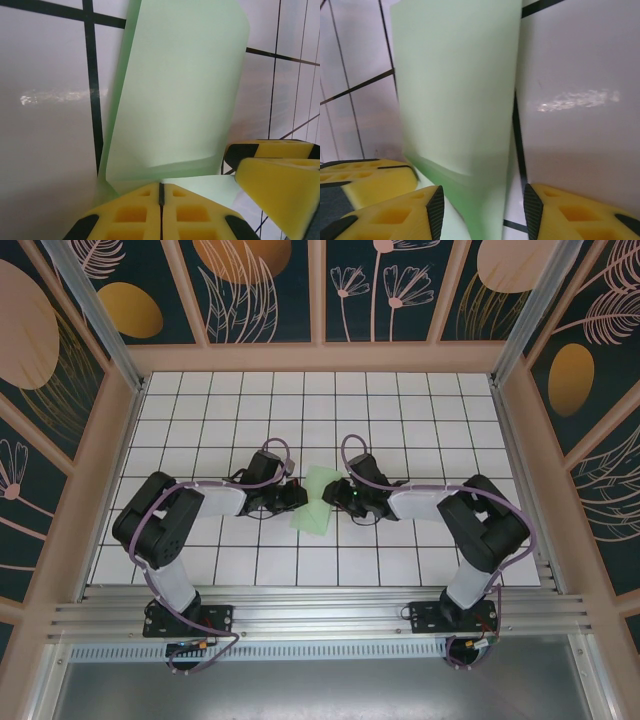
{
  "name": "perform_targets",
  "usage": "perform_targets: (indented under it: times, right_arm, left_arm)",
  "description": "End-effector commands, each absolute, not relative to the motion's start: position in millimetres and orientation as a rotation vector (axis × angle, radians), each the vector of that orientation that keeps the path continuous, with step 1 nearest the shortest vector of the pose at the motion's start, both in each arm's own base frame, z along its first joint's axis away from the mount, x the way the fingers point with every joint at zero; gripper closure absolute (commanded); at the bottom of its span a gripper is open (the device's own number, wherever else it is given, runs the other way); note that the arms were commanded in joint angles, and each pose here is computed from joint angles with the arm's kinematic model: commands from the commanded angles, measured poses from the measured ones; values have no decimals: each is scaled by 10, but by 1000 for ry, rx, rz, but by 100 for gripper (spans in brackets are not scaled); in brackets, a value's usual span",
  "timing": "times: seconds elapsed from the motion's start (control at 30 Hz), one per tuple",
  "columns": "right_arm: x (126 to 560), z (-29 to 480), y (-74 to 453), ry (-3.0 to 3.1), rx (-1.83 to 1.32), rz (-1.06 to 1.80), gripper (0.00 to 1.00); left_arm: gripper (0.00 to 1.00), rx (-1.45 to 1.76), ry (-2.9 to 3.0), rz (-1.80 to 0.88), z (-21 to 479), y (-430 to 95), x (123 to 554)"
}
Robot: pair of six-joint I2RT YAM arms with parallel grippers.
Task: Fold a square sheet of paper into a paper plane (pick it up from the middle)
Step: Turn over the paper at the center of the table.
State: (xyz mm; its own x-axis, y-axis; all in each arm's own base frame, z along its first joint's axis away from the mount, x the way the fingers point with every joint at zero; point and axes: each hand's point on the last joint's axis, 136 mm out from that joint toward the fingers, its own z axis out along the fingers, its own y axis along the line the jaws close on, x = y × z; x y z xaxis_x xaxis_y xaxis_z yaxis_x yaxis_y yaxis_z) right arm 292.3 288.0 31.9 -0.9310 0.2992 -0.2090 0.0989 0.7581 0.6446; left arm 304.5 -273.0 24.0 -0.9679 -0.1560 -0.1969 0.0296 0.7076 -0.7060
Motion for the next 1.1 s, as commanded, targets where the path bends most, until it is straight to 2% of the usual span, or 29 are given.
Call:
perform_targets:
  times: [0.0, 0.33, 0.6, 0.9, 1.07]
  right_arm:
    - [2930, 294, 2981, 2645, 305, 1033, 52]
    - [2899, 306, 3052, 2644, 282, 1095, 55]
    - [2706, 351, 3092, 2598, 188, 1226, 55]
    - [2652, 338, 3144, 2582, 80, 1218, 67]
    - [2667, 364, 3139, 2562, 60, 1214, 81]
  left_arm:
    - [92, -68, 2661, -1086, 225, -2755, 3093]
    - [92, -70, 2683, -1066, 162, -2736, 3064]
    - [92, -87, 2673, -1064, 195, -2730, 3085]
    - [92, -105, 2650, -1080, 272, -2739, 3101]
    - [92, -116, 2618, -1083, 380, -2734, 3132]
